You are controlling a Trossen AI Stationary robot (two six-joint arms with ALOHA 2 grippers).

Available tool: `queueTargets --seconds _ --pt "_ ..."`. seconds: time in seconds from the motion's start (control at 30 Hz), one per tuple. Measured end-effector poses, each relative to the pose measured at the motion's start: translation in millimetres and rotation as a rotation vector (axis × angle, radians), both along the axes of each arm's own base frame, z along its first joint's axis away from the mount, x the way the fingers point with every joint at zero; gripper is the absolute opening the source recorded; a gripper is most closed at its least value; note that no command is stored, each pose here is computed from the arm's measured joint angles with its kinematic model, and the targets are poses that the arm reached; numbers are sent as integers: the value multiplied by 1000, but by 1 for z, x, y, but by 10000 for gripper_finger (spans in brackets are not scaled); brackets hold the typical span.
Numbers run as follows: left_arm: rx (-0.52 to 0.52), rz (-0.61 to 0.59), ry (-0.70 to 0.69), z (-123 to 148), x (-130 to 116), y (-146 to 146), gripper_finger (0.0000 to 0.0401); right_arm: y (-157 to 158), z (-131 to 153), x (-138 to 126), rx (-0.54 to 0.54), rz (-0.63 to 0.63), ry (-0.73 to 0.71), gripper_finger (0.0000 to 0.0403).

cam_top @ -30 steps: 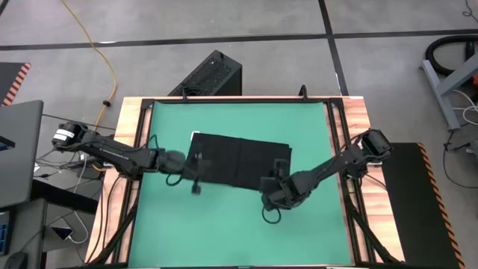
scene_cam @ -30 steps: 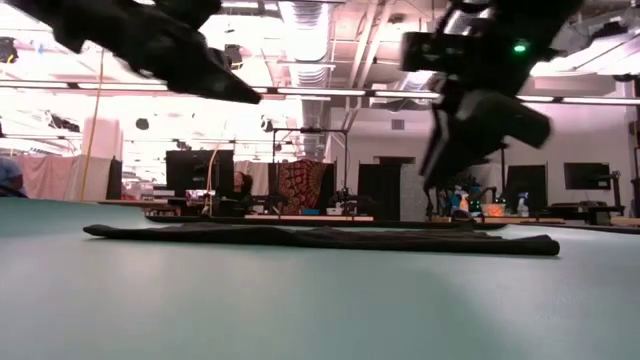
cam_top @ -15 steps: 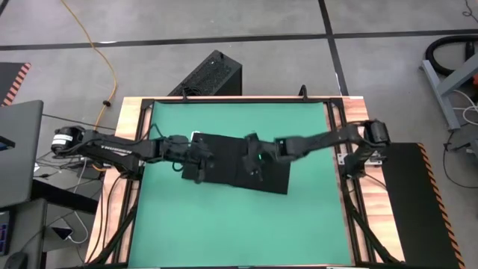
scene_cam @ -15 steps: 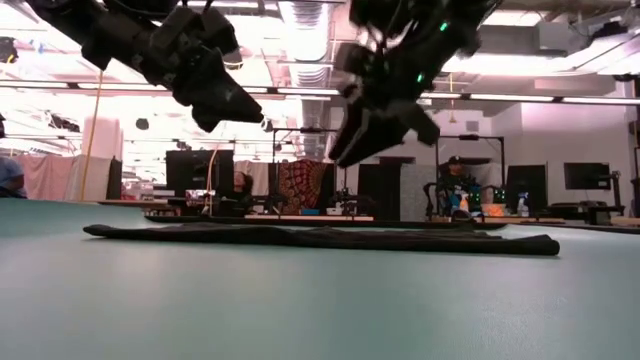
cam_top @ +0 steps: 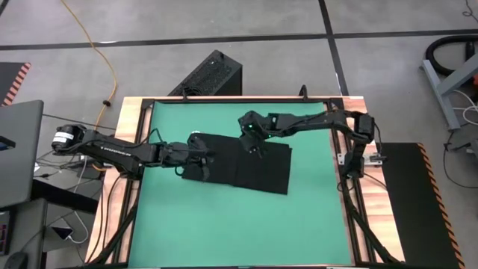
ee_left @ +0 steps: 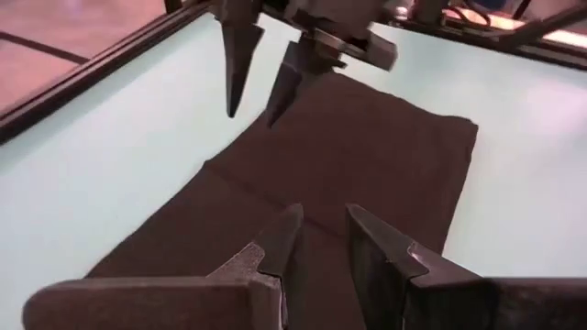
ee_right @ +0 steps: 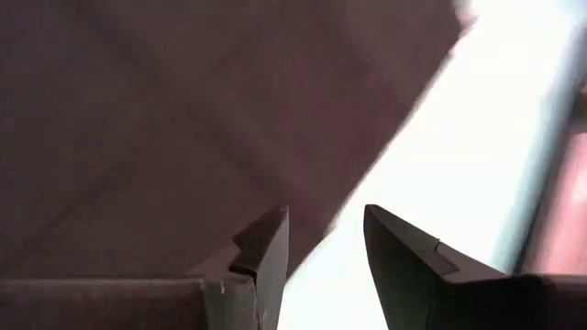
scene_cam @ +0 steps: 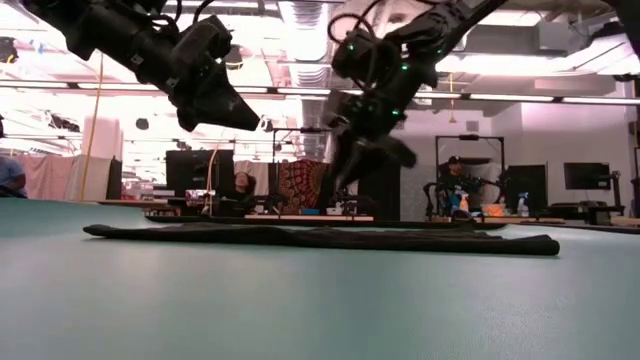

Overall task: Roll towel into tight, uniform cylinder
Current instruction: Fold the black towel

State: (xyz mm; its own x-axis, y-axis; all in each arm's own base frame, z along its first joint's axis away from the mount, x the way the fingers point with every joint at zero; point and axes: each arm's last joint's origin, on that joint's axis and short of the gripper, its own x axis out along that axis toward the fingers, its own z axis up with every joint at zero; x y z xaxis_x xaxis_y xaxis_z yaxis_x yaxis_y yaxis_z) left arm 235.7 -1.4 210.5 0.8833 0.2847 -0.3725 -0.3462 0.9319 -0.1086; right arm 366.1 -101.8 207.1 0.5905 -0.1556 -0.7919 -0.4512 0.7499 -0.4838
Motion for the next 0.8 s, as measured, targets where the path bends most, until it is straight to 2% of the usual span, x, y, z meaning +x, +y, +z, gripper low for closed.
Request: queueTargets --seconds 0.17,0.47,0.73,0.8 --pt "38 -23 19 -4 -2 0 71 -8 -15 -1 -19 20 70 166" --pt "-84 53 -49 -30 -16 1 71 -8 -25 13 -117 146 52 166" --pt "-128 76 -83 -34 -18 2 71 -14 -23 33 -115 167 59 166" --pt "-126 75 -86 -34 -18 2 71 -14 -30 35 -91 175 112 166"
